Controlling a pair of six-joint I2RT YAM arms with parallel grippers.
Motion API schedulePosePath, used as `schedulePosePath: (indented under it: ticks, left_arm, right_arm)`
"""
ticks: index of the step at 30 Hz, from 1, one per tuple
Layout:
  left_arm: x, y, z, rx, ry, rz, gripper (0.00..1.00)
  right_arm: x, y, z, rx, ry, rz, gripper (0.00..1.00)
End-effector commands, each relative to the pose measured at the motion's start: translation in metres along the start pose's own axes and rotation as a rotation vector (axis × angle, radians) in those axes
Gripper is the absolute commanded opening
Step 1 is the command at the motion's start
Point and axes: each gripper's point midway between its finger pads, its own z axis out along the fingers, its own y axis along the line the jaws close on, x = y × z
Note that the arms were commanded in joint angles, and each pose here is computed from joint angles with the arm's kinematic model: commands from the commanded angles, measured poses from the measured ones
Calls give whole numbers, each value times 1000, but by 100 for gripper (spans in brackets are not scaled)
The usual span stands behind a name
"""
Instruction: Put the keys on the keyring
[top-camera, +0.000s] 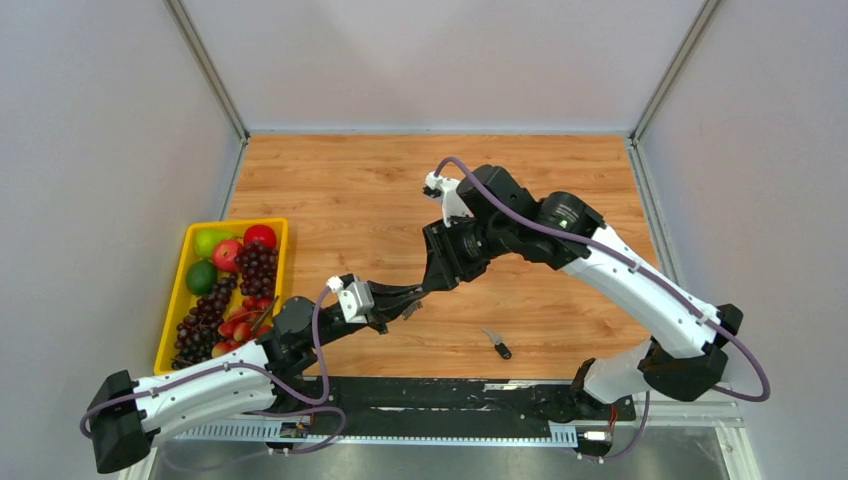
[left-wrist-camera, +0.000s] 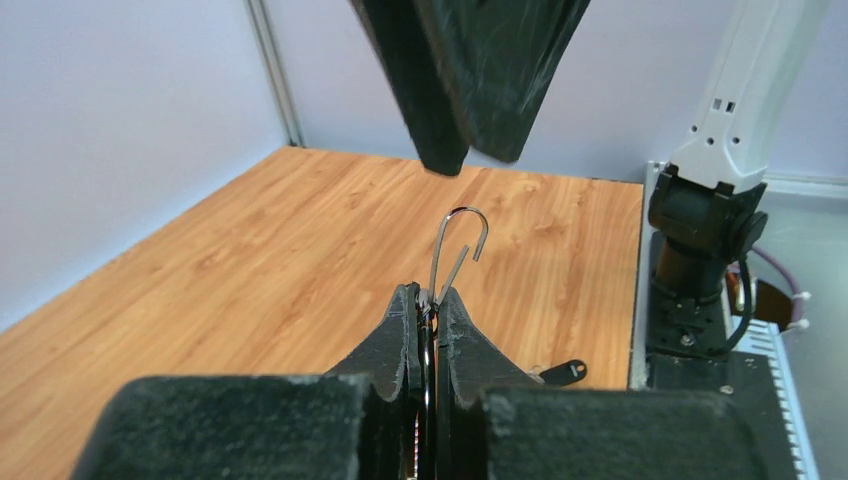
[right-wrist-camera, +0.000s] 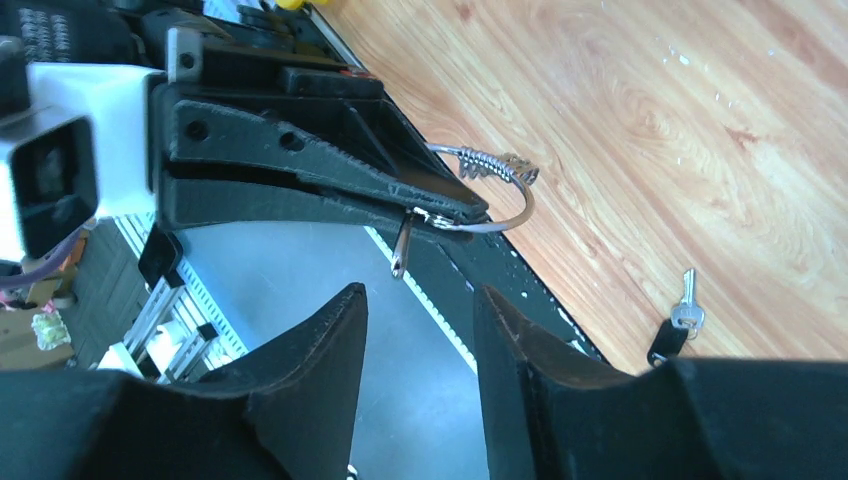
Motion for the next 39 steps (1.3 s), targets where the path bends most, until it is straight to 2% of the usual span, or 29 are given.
schedulePosePath:
  ticks: [1, 5, 12, 19, 30, 35, 39]
  left_arm:
    - [-35, -1, 5, -8, -96, -114, 0]
    - [-37, 3, 5, -42, -82, -175, 0]
    - [-40, 15, 2, -136, -67, -303, 0]
    - [-45, 27, -3, -226, -56, -406, 0]
    - [-29, 39, -13, -347, 28, -479, 0]
    - [-21, 42, -16, -373, 60, -476, 0]
    - [-19, 41, -17, -367, 70, -476, 0]
  right_arm:
    - [-22, 15, -26, -53, -185, -46, 47]
    - [-25, 14, -36, -67, -268, -94, 49]
    - [-14, 2, -24, -66, -306, -131, 47]
    - [-20, -10, -27, -3, -424, -180, 46]
    - [15, -70, 9, 183, -384, -144, 48]
    - [7, -55, -1, 105, -456, -149, 47]
    - [-4, -29, -4, 3, -451, -160, 46]
